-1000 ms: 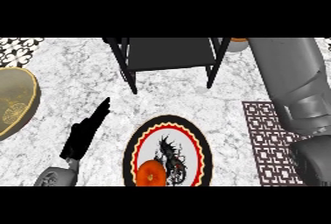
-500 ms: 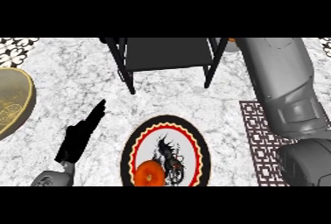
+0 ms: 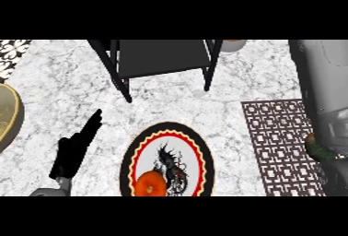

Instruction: Pick the eggplant from the placemat and place it in the tiered shelf

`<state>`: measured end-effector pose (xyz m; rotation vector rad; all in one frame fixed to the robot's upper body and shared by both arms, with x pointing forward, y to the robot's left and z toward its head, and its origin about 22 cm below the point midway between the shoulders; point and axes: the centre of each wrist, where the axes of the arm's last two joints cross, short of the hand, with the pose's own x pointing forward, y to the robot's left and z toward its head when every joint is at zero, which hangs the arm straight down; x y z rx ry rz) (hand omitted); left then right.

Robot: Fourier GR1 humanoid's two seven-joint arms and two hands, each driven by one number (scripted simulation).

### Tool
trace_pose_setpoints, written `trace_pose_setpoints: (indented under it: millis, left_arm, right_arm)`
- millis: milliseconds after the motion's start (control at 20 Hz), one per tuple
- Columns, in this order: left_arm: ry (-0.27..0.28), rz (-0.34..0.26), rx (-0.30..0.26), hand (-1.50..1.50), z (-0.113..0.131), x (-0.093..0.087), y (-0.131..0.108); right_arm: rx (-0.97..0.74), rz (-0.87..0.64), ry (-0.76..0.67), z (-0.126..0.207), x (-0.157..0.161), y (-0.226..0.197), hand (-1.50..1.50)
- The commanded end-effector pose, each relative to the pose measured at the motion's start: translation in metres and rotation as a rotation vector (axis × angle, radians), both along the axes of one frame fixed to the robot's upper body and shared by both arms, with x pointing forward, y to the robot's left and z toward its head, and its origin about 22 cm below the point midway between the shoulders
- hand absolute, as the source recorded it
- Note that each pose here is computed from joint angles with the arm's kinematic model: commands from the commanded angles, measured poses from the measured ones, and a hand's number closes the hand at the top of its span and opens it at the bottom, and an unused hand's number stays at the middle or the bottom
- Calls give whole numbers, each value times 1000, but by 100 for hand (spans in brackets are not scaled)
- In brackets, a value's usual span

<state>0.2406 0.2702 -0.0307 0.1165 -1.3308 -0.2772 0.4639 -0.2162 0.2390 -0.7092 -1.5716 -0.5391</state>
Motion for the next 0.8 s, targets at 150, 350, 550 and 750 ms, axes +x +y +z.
trace_pose_setpoints:
  millis: [150,350,550,750]
  left_arm:
    - [36,42,5,0,-6,-1,10]
    - [34,12,4,0,-15,-12,3]
    - [19,8,-7,0,-4,-8,9]
    - [32,-3,7,0,-6,3,-1]
  right_arm:
    - [-83,69,9,-12,-44,-76,-150]
    - [-108,88,28,-25,-77,-110,-150]
    - [-155,140,17,-19,-111,-117,-150]
    - [-164,114,80,-11,-117,-123,-150]
